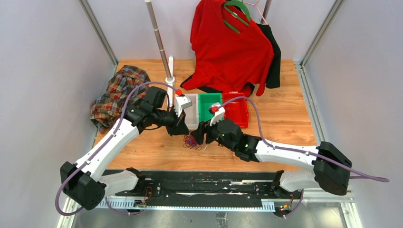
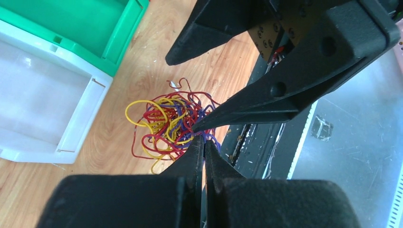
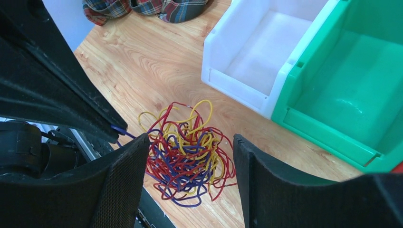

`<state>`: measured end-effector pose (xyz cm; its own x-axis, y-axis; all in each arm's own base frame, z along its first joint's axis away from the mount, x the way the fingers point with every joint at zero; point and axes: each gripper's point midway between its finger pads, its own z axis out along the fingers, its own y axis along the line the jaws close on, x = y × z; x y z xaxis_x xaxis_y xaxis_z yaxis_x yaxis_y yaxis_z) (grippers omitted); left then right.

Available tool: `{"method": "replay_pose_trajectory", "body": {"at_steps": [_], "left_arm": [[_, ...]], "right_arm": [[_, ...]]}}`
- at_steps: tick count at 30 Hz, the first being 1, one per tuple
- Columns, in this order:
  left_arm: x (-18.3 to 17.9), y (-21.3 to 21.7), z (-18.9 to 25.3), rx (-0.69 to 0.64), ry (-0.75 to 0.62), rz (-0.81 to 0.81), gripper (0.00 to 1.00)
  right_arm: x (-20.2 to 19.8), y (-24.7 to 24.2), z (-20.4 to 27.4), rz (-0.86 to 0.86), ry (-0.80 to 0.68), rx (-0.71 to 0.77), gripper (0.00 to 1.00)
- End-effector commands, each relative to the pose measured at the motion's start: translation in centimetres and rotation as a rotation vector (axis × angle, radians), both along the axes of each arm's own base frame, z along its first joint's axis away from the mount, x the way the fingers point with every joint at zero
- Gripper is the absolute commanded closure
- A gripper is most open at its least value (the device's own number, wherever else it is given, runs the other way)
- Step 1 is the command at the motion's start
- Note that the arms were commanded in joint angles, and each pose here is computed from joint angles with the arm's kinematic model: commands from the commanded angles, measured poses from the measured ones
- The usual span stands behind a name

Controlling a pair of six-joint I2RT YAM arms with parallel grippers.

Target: Untangle the cables

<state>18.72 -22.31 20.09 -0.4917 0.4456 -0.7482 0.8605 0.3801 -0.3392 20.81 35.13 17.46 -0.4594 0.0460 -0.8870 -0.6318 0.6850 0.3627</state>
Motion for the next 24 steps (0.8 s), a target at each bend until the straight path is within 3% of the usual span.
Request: {"method": "replay_pose_trajectory", "body": {"at_steps": [1,15,24], "left_arm": [[-0.8,-0.6,2.0,-0.048,-0.006,-0.033,0.99],[-0.9,-0.5,2.6,-0.055,-0.025,-0.04,0.99],[-1.2,-0.6,4.5,-0.074,-0.043,-0.053,0.99]], "right_arm": [[0.3,1.8,2.6,-0.002,-0.019,0.094,0.35],[0.2,1.8,1.6,-0.025,0.014,0.111,0.36],[-0.5,4.9,1.2,0.051,0.058,0.161,0.36]]}}
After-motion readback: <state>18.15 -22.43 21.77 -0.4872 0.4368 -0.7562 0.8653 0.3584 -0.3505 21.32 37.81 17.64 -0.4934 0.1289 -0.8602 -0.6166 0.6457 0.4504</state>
